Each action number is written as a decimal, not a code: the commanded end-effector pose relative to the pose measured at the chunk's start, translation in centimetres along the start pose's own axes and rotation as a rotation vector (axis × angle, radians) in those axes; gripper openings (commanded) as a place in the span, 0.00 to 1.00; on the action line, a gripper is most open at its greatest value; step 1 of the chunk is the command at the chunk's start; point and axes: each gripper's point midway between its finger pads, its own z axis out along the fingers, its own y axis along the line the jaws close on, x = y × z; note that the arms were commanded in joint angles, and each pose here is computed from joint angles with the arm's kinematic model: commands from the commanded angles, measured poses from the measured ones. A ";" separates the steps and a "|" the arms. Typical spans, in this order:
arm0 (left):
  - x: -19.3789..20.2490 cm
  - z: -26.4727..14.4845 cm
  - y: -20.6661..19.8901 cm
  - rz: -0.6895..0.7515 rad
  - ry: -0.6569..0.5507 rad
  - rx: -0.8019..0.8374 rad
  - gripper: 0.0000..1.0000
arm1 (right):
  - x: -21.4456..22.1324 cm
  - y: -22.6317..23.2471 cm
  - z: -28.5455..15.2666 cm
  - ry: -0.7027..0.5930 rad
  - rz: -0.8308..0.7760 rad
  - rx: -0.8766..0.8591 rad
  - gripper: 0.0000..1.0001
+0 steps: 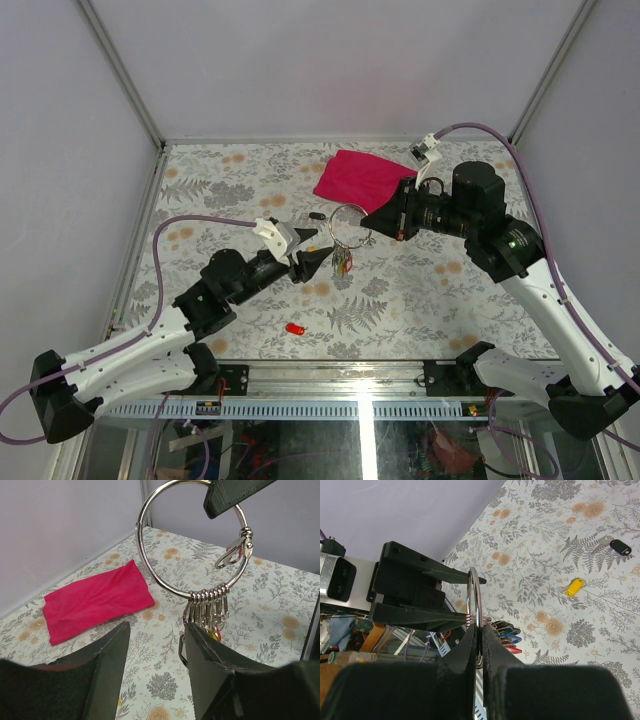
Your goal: Put the keys on the keyring
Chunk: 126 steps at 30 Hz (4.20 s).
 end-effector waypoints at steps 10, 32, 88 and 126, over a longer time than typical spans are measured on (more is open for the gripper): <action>-2.9 0.3 0.0 0.021 -0.089 -0.014 0.54 | -1.5 1.8 -0.1 -0.049 -0.028 -0.071 0.00; -4.1 1.1 0.5 0.025 -0.128 -0.044 0.53 | -1.3 1.7 0.3 -0.042 -0.019 -0.083 0.00; -0.6 -0.8 0.9 0.306 0.191 0.032 0.11 | -0.7 -0.5 -0.3 -0.043 -0.063 0.039 0.08; -3.0 0.5 -0.7 0.007 -0.097 0.015 0.55 | -1.4 1.8 -1.7 -0.004 -0.176 -0.033 0.00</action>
